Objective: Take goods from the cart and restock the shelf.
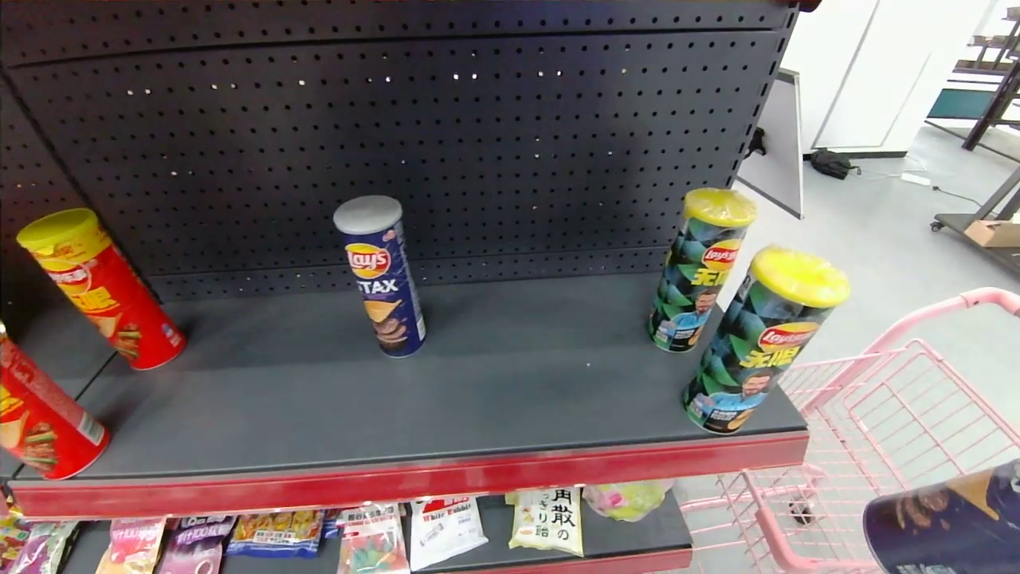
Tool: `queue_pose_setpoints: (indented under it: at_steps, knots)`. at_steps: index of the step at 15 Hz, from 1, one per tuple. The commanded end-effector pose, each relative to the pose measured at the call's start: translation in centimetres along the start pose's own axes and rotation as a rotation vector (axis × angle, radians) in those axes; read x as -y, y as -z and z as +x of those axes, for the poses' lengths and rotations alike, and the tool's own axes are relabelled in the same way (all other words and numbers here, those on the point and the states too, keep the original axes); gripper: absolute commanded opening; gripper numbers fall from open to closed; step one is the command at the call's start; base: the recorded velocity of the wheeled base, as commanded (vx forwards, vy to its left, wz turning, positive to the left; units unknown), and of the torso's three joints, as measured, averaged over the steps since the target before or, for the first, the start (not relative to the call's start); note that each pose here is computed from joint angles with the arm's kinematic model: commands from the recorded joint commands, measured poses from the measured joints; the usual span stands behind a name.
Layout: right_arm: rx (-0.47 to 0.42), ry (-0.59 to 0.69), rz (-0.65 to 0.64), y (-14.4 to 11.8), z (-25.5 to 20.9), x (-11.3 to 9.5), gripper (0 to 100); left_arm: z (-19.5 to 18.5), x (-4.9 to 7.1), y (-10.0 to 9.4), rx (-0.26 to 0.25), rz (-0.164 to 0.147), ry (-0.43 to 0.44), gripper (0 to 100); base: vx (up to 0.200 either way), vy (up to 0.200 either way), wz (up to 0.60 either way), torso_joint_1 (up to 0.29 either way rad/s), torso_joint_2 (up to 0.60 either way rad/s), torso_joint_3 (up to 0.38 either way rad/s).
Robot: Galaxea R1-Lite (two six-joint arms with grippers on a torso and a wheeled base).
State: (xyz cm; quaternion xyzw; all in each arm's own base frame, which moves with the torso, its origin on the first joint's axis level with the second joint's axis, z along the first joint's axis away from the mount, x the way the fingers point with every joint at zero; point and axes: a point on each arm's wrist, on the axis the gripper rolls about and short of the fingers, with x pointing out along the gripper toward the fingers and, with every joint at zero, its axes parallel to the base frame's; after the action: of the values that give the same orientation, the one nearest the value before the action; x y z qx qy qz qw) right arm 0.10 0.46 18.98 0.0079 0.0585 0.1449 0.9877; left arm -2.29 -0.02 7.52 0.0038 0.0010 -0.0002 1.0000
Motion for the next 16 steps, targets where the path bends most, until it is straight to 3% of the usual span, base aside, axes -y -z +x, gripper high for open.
queue_pose_setpoints:
  at_steps: [1, 4, 10, 16]
  knots:
    - [0.002, -0.001, -0.002, 0.2, -0.1, 0.0, 0, 0.0, 0.0, 0.0, -0.001, 0.0, 0.0, 100, -0.2, 0.2, 0.0, -0.007, 0.0, 0.002]
    - [-0.001, -0.007, -0.002, 0.2, -0.1, 0.0, 0, 0.0, 0.0, 0.0, -0.001, 0.0, 0.0, 100, -0.2, 0.2, 0.0, -0.001, 0.0, 0.001]
    - [0.011, -0.021, -0.006, 1.5, -0.7, -0.2, 0, 0.0, 0.0, 0.0, -0.001, 0.0, 0.0, 100, 0.0, 0.0, 0.0, 0.0, 0.0, 0.0]
    - [0.019, -0.023, -0.009, 2.0, -0.9, -0.2, 0, 0.0, 0.0, 0.0, -0.001, 0.0, 0.0, 100, 0.2, 0.0, 0.0, 0.004, 0.0, 0.006]
